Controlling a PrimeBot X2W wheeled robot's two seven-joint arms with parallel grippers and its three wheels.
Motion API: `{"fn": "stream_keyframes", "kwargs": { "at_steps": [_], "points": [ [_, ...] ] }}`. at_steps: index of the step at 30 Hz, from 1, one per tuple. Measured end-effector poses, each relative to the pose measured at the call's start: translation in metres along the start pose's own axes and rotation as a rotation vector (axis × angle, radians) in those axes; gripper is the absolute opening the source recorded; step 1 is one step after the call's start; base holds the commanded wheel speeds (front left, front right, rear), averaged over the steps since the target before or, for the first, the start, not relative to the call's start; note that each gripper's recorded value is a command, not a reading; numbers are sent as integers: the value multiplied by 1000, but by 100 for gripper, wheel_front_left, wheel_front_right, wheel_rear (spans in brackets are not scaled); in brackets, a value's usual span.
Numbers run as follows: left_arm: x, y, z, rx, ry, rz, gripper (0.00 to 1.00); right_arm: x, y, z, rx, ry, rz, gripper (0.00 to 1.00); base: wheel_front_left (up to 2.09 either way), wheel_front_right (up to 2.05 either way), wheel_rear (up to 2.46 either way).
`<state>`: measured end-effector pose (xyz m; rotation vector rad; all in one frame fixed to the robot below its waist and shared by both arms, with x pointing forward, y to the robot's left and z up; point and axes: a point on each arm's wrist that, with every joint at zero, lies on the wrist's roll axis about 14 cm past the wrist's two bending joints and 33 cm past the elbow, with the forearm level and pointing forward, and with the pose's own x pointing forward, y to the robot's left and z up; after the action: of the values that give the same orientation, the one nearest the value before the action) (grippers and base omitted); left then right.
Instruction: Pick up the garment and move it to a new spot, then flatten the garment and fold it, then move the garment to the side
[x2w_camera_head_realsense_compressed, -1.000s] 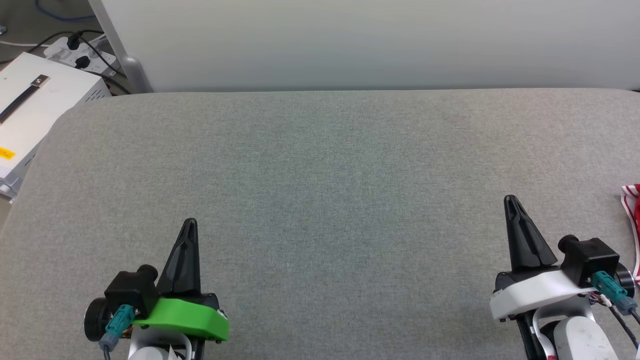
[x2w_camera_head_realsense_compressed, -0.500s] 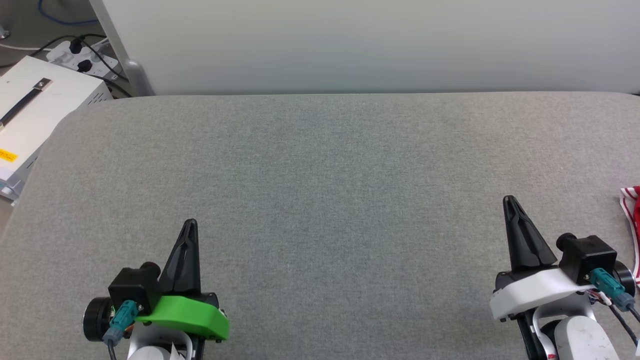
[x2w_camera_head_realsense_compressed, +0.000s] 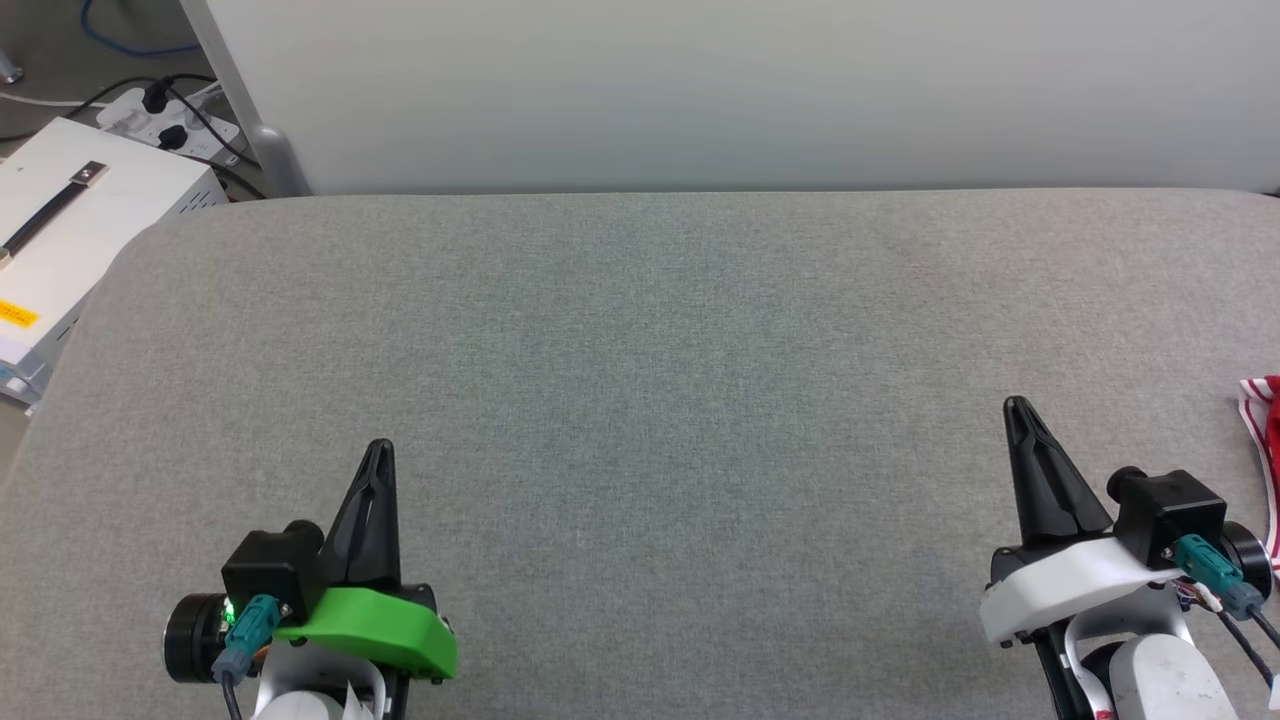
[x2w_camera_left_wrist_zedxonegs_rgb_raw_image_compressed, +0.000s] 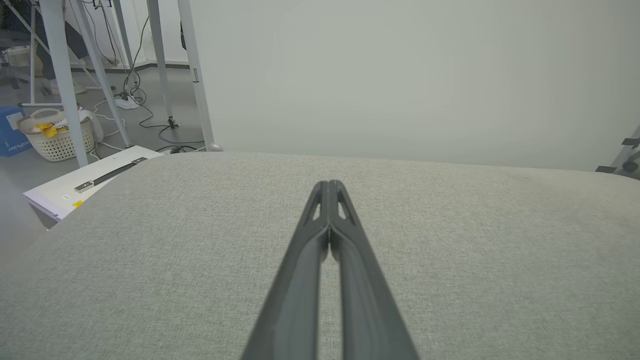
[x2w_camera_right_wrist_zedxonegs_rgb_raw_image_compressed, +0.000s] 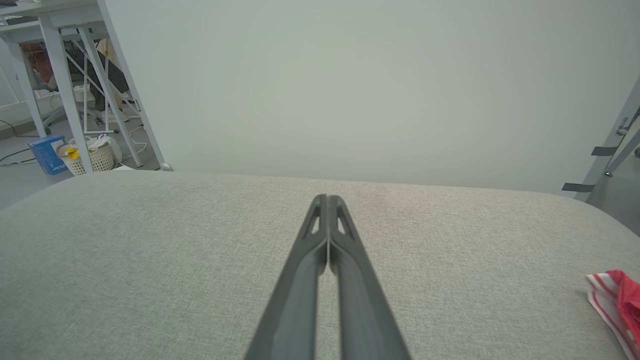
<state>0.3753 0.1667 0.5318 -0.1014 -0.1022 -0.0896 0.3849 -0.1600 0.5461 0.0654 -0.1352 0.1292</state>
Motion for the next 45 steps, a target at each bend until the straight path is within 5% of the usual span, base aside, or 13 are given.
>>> {"fn": "stream_keyframes", "kwargs": {
  "at_steps": [45],
  "points": [
    [-2, 5, 4, 80, 49, 38, 0, -6, 2, -2, -53, 61, 7, 0, 0, 0, 0]
  ]
}}
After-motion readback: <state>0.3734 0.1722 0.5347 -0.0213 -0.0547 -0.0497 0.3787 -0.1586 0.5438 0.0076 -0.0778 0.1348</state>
